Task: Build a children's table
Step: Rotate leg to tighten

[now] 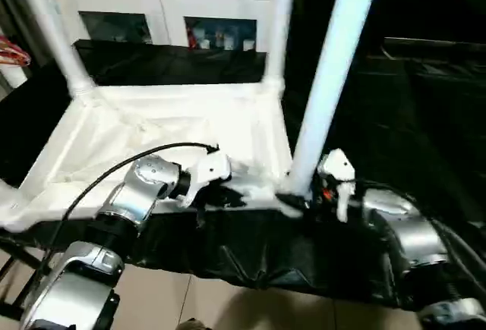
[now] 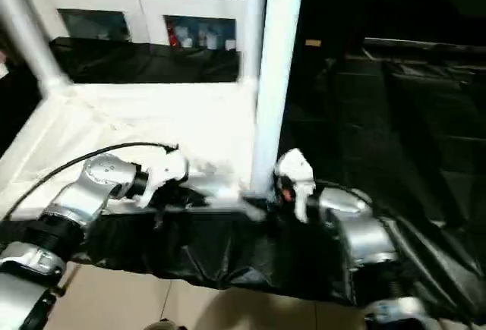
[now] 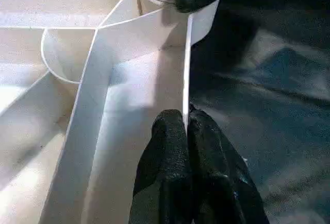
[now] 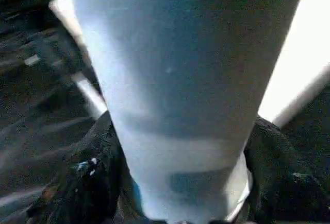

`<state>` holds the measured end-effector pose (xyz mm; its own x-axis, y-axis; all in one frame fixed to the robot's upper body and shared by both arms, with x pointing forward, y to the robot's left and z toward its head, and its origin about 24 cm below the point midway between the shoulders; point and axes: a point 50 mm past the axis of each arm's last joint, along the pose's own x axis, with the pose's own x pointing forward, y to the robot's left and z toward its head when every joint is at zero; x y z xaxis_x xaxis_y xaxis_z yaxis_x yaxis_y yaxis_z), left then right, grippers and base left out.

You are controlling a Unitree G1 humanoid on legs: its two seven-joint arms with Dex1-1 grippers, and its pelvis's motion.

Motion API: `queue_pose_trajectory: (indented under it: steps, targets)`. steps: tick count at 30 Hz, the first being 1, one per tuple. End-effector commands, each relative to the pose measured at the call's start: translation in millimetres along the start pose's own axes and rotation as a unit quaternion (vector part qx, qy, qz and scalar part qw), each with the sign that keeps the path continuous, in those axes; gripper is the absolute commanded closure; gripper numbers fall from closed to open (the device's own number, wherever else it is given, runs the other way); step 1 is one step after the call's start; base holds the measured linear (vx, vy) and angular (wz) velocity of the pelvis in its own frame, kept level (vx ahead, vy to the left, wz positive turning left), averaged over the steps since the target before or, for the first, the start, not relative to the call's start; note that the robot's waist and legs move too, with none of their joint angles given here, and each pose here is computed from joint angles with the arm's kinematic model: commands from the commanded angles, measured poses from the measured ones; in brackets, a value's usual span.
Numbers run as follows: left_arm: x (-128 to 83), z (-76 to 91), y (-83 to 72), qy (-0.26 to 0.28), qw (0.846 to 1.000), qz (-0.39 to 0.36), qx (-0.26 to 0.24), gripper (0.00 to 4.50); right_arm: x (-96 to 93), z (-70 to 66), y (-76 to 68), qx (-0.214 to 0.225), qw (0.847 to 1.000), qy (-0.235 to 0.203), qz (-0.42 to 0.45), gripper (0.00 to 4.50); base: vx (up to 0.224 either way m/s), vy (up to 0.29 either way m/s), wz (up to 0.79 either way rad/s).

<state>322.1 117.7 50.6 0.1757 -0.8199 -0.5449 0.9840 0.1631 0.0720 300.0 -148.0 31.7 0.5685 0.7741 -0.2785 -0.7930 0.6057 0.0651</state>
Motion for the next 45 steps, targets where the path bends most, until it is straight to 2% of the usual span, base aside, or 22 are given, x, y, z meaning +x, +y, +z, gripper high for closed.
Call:
queue_pose_trajectory:
  steps: [1, 6, 8, 10, 12, 13, 14, 15, 17, 18, 21, 23, 25, 29, 31, 35, 39, 45]
  targets:
    - [18.9, 19.7, 3.2, -0.023, 0.999, 0.033, 0.009, 4.5, 28.5, -3.2, 22.7, 0.021, 1.0, -0.001, 0.02, 1.79, 0.0, 0.0, 0.0]
    - [44.2, 32.0, 1.3, -0.02, 0.998, 0.061, -0.005, 4.5, 49.6, -10.5, 22.7, 0.071, 0.992, 0.006, -0.1, 1.8, 0.0, 0.0, 0.0]
    - [55.8, 38.6, 0.3, -0.018, 0.996, 0.082, -0.01, 4.5, 60.0, -12.1, 21.8, 0.1, 0.981, 0.01, -0.164, 1.8, 0.0, 0.0, 0.0]
    - [66.5, 45.8, -1.2, -0.023, 0.995, 0.098, -0.019, 4.5, 68.9, -9.3, 19.4, 0.11, 0.968, 0.01, -0.226, 1.8, 0.0, 0.0, 0.0]
    - [69.1, 47.5, -1.6, -0.024, 0.994, 0.101, -0.021, 4.5, 71.3, -8.2, 18.5, 0.109, 0.964, 0.011, -0.241, 1.8, 0.0, 0.0, 0.0]
    - [70.9, 48.6, -0.5, -0.022, 0.994, 0.11, -0.016, 4.5, 74.3, -4.7, 17.1, 0.076, 0.962, 0.01, -0.261, 1.8, 0.0, 0.0, 0.0]
    - [71.1, 48.7, -0.1, -0.022, 0.993, 0.113, -0.014, 4.5, 75.1, -3.7, 16.9, 0.066, 0.962, 0.01, -0.266, 1.8, 0.0, 0.0, 0.0]
    - [71.3, 48.8, 0.4, -0.021, 0.993, 0.116, -0.012, 4.5, 76.0, -2.5, 16.7, 0.053, 0.961, 0.008, -0.27, 1.45, 0.0, 0.0, 0.0]
    - [69.3, 49.0, 1.7, -0.025, 0.993, 0.117, -0.012, 4.5, 75.9, -1.3, 17.1, 0.064, 0.964, -0.002, -0.259, 1.1, 0.0, 0.0, 0.0]
    - [65.7, 48.2, 3.6, -0.027, 0.992, 0.12, -0.012, 4.5, 75.7, 0.5, 18.0, 0.094, 0.967, -0.02, -0.236, 1.09, 0.0, 0.0, 0.0]
    - [59.7, 44.4, 5.0, -0.029, 0.993, 0.112, -0.007, 4.5, 73.5, 4.1, 17.7, 0.109, 0.971, -0.041, -0.207, 0.72, 0.0, 0.0, 0.0]
    - [55.1, 40.6, 4.8, -0.029, 0.994, 0.102, -0.004, 4.5, 70.8, 6.3, 16.9, 0.1, 0.976, -0.047, -0.187, 0.54, 0.0, 0.0, 0.0]
    - [44.9, 34.0, 2.0, -0.033, 0.997, 0.069, 0.006, 4.5, 61.6, 8.8, 13.6, 0.065, 0.988, -0.047, -0.135, 0.54, 0.0, 0.0, 0.0]
    - [37.3, 29.3, 0.4, -0.03, 0.998, 0.045, 0.017, 4.5, 53.6, 10.3, 11.4, 0.045, 0.994, -0.047, -0.091, 0.54, 0.0, 0.0, 0.0]
    - [26.6, 24.7, 0.3, -0.029, 0.999, 0.018, 0.029, 4.5, 40.0, 12.3, 10.6, 0.019, 0.999, -0.041, -0.019, 0.54, 0.0, 0.0, 0.0]
    - [20.5, 23.7, 0.2, -0.034, 0.999, 0.003, 0.03, 4.5, 31.6, 12.9, 11.4, 0.0, 0.999, -0.034, 0.025, 0.54, 0.0, 0.0, 0.0]
    - [8.4, 19.0, -3.2, -0.029, 0.998, -0.045, 0.038, 4.5, 12.4, 13.0, 15.1, -0.036, 0.992, -0.008, 0.121, 0.54, 0.0, 0.0, 0.0]
    - [1.5, 13.3, -4.9, -0.017, 0.997, -0.067, 0.043, 4.5, 2.2, 11.4, 21.3, -0.044, 0.982, 0.016, 0.185, 0.54, 0.0, 0.0, 0.0]
